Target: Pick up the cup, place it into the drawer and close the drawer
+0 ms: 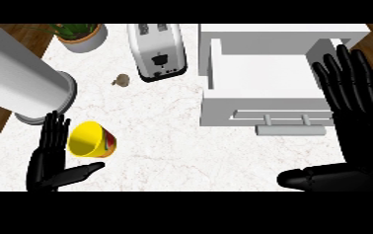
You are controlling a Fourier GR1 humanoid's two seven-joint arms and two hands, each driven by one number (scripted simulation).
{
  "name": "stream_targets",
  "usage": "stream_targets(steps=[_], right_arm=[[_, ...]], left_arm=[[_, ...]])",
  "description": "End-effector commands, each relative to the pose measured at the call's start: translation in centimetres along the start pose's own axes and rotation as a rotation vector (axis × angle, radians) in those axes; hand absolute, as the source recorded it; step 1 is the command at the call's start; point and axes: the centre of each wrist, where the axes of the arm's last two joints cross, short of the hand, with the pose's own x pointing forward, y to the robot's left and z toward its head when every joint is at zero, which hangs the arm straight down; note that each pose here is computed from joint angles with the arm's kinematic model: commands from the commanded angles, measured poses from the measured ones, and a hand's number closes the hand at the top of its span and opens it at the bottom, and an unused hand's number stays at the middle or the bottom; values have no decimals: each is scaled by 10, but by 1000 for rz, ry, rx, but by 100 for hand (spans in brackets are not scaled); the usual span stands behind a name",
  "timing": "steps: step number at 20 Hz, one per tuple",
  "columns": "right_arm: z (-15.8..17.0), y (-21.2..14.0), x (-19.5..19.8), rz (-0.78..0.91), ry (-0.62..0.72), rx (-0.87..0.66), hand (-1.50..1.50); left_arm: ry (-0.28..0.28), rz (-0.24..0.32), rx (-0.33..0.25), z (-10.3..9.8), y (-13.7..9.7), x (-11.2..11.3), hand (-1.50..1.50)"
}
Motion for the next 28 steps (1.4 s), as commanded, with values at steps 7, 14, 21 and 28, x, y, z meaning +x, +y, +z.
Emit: stream_targets(steps=[7,14,21,28], right_arm=[[5,-8,-6,4,23,15,-150],[5,9,-18,8,6,27,-150],[13,20,-4,-20,-19,16,-150],[-2,-17,0,-3,6,6,-150]], left_arm=[[34,0,9,15,7,-31,-150],[21,10,17,-5,21,-28,-150],[4,52,-21,26,9,-70,-150],[15,87,6,-21,-3,-49,-150]])
